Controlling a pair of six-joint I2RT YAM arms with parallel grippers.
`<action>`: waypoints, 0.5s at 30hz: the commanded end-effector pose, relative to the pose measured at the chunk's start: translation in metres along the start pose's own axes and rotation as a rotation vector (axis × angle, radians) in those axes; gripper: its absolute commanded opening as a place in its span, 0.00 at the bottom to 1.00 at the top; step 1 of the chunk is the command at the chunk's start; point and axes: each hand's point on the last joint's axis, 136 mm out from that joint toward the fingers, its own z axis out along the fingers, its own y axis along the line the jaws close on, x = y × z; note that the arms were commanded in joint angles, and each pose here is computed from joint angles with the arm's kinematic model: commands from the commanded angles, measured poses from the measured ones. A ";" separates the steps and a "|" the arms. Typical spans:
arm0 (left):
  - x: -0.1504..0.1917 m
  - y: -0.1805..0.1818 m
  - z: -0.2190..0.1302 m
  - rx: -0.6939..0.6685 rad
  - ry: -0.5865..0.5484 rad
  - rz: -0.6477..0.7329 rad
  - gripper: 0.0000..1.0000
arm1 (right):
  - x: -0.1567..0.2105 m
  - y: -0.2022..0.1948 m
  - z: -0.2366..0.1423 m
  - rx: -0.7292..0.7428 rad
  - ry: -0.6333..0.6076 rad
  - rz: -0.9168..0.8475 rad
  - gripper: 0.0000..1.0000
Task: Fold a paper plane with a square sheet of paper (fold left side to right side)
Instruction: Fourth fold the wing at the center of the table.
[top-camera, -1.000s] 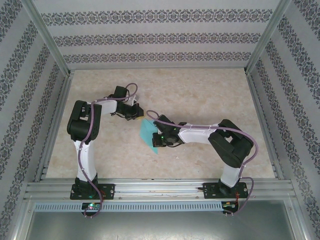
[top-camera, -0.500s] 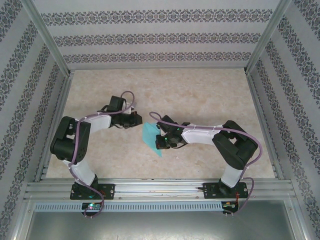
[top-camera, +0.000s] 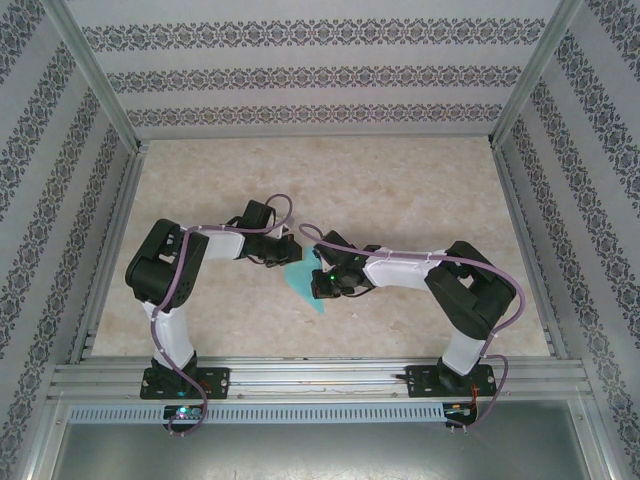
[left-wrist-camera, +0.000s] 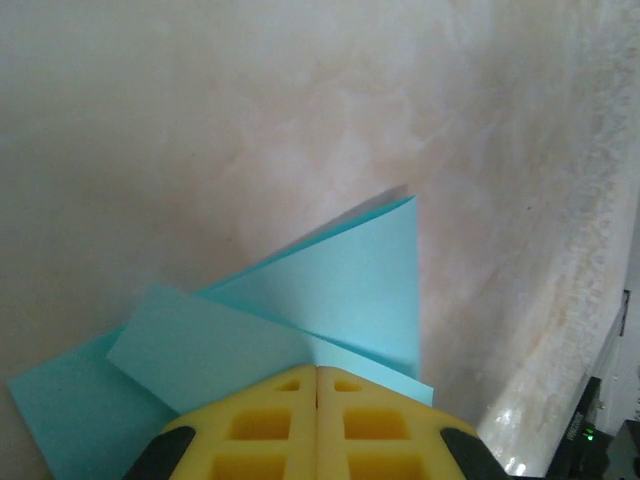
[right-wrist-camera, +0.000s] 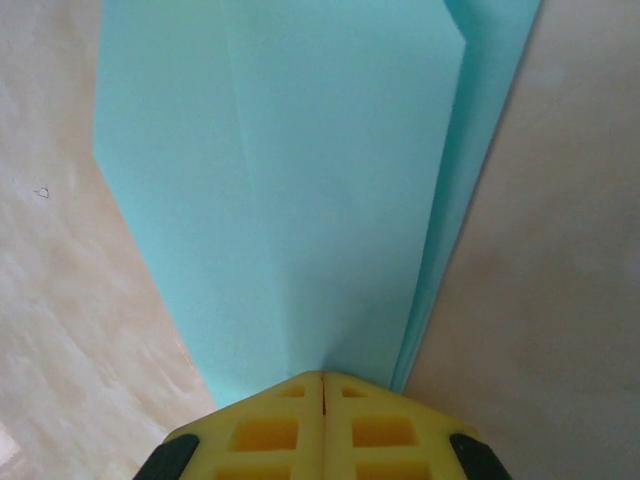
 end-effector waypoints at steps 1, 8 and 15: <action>0.007 0.016 0.007 -0.055 0.013 0.007 0.04 | 0.044 -0.042 0.006 0.128 0.151 0.064 0.00; 0.016 0.033 0.010 -0.118 0.043 0.002 0.00 | 0.000 0.010 -0.017 -0.067 0.030 0.039 0.00; 0.018 0.035 0.010 -0.124 0.046 0.001 0.00 | -0.026 0.041 -0.041 -0.196 -0.065 0.018 0.00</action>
